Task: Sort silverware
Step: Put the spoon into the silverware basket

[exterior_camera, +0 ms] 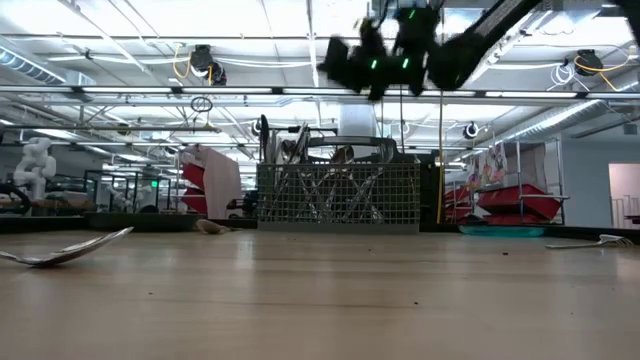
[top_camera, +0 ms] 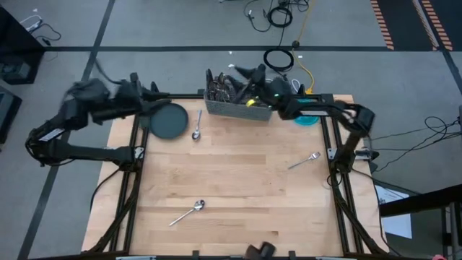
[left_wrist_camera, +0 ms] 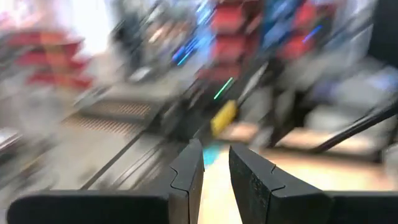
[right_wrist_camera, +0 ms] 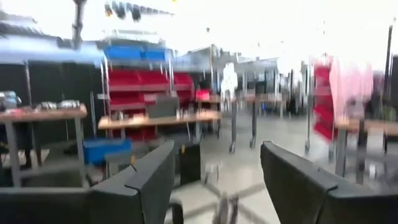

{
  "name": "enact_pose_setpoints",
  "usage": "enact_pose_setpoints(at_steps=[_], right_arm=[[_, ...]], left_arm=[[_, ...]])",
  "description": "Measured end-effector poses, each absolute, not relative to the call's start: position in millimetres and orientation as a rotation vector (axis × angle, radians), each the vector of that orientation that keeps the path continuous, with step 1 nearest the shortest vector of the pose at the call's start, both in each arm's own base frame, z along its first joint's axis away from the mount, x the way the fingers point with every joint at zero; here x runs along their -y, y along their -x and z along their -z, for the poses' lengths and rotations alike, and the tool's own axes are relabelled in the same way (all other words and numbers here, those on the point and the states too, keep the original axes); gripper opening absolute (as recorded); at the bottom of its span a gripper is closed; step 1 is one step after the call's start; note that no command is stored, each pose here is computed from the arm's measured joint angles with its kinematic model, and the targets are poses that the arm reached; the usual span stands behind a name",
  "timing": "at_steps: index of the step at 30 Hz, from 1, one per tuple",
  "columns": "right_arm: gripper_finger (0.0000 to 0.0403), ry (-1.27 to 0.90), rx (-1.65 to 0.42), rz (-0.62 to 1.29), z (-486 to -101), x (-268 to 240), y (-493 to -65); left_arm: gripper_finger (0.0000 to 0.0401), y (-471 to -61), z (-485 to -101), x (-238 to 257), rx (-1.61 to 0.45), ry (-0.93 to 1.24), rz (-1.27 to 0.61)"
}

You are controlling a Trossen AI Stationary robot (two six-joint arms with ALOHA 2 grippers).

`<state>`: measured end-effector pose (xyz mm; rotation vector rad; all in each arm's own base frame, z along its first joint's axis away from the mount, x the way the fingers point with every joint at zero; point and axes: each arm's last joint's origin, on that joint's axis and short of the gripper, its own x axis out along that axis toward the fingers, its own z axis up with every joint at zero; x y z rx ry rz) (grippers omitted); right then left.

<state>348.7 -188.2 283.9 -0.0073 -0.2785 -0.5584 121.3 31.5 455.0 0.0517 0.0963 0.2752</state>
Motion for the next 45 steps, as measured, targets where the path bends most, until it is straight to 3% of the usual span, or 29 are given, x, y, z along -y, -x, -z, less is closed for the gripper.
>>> enact_pose_setpoints(at_steps=[6, 10, 16, 22, 27, 33, 38, 45], right_arm=[[0.0223, 0.161, 0.31, 0.575, -368.7, 155.4, -297.0], [0.0222, 0.225, 0.197, 0.639, -397.9, 131.7, -259.8], [0.0222, 0.273, 0.185, 0.698, -429.8, 99.2, -208.3], [0.0222, 0.282, 0.207, 0.712, -446.2, 77.1, -168.9], [0.0222, 0.27, 0.174, 0.728, -447.2, 70.5, -150.8], [0.0222, 0.261, 0.136, 0.723, -444.1, 69.0, -147.2], [0.0222, 0.26, 0.117, 0.719, -441.6, 70.9, -152.0], [0.0222, 0.226, 0.101, 0.707, -437.4, 74.0, -159.9]], left_arm=[[0.0086, -168.2, -421.2, -54.8, -0.397, -0.042, -0.657], [0.0086, -215.2, -390.6, -75.1, -0.49, 0.056, -0.923], [0.0086, -276.9, -312.0, -106.7, -0.795, 0.147, -1.042], [0.0086, -304.4, -248.2, -116.2, -1.01, 0.268, -1.093], [0.0086, -306.7, -219.1, -115.9, -0.973, 0.433, -1.027], [0.0086, -265.3, -180.6, -116.8, -0.979, 0.652, -1.103], [0.0086, -251.5, -163.6, -125.5, -0.828, 0.887, -1.014], [0.0086, -250.9, -165.4, -140.9, -0.746, 0.824, -1.009]])
